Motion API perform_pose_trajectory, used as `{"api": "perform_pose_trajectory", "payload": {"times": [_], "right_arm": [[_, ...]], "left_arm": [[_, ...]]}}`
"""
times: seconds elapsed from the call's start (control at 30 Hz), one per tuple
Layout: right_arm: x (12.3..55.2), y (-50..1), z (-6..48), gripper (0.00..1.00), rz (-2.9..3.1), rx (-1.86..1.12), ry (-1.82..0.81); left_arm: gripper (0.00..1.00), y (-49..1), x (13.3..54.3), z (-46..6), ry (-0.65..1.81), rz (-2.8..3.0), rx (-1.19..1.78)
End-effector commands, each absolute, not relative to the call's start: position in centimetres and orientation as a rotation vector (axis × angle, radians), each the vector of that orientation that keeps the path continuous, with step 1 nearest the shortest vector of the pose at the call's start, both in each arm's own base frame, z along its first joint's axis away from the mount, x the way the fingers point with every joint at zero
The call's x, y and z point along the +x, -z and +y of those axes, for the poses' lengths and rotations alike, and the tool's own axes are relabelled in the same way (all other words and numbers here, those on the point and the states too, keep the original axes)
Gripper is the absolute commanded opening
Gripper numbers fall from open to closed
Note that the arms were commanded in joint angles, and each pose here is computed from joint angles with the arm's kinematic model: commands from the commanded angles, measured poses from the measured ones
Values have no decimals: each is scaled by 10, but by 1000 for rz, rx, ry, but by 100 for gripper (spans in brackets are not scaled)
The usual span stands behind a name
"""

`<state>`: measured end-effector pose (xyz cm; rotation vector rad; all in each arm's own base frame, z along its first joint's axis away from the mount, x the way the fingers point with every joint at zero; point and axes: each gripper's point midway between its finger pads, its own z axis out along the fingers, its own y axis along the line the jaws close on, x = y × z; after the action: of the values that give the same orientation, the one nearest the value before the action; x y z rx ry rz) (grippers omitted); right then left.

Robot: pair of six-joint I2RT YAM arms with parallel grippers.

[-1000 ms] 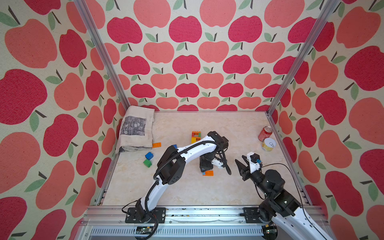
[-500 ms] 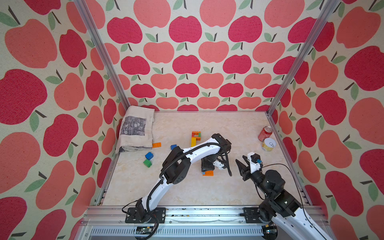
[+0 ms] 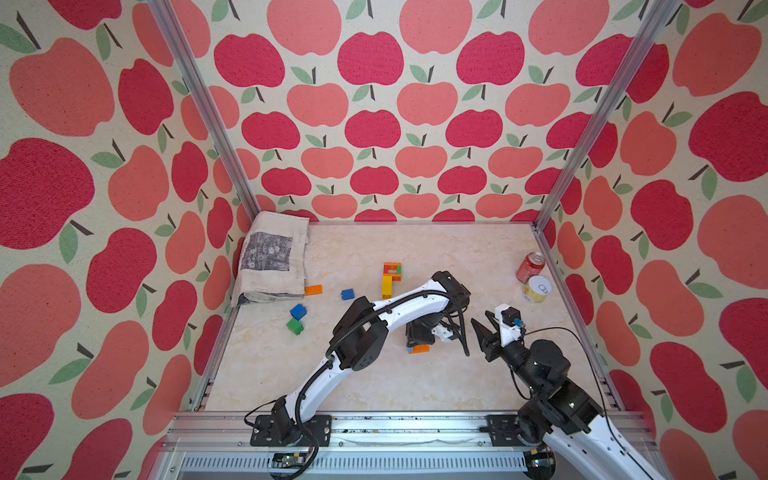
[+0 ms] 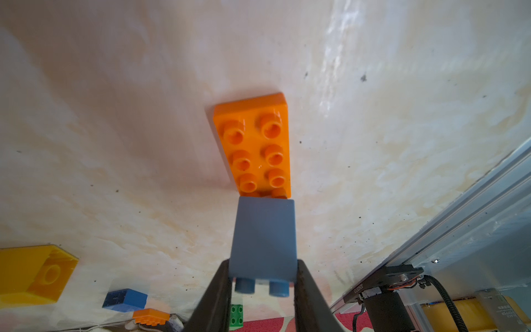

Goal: Assemble the letter p with lego
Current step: Assemble the lego brick with the lego brick.

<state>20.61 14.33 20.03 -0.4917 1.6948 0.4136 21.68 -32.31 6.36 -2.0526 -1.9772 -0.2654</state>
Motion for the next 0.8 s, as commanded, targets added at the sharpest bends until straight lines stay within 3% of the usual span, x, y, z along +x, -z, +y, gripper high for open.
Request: {"api": "perform_pose_trajectory", "payload": {"times": [0.0,0.77], "right_arm": [[207,-195,140,49,1714,-468,-412],[208,-195,139,49,1716,-461,-404]], "left_arm": [[27,-63,213,-321,310,-1982,-1997],[29,-26,197,-325,360,-2023,-1807]]}}
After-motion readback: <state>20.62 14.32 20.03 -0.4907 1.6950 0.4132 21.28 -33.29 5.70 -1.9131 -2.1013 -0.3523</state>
